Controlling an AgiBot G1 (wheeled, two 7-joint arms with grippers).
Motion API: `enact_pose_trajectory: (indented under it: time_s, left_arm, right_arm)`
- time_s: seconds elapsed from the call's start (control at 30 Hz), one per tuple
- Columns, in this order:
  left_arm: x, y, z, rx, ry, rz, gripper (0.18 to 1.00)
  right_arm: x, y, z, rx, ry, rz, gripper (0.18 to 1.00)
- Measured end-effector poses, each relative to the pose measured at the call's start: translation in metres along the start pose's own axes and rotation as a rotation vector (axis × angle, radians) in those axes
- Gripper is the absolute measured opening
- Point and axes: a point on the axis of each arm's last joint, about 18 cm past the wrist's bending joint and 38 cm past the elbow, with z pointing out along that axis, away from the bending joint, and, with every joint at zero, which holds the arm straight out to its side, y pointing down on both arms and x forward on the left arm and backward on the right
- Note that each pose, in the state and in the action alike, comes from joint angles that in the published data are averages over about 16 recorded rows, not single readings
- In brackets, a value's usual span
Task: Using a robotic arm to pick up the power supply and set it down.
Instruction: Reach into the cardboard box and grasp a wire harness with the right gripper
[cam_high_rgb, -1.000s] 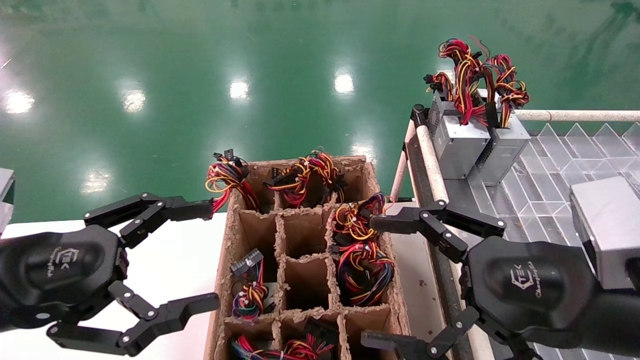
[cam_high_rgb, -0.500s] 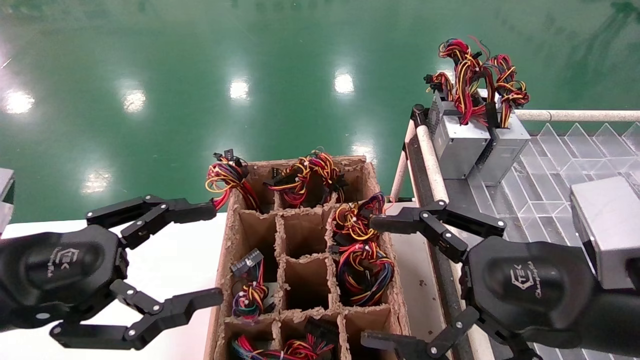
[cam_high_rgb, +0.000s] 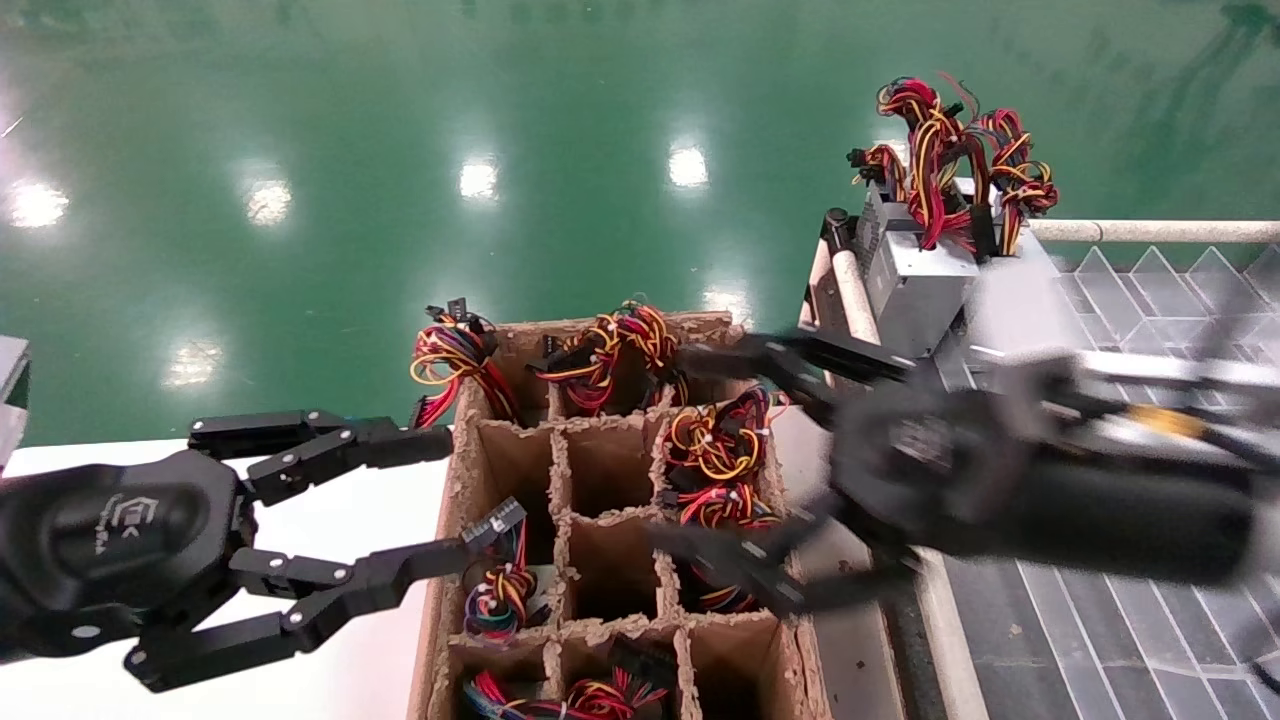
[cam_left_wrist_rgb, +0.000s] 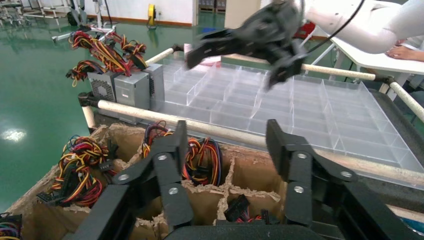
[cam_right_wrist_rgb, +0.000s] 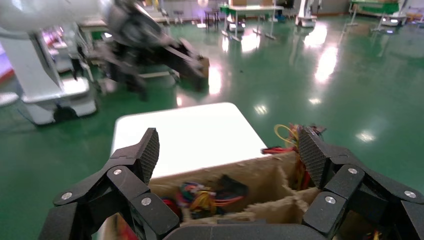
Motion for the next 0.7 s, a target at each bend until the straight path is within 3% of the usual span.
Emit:
enact_pose_trajectory:
  time_s: [0.43, 0.7]
  left_arm:
    - [0.000, 0.000, 0.000, 0.000, 0.000, 0.000, 0.384]
    - [0.000, 0.000, 0.000, 0.000, 0.000, 0.000, 0.274]
  right_arm:
    - [0.065, 0.012, 0.116, -0.062, 0.020, -0.036, 1.000]
    - [0.086, 0.024, 0.171, -0.103, 0.064, -0.033, 1.000]
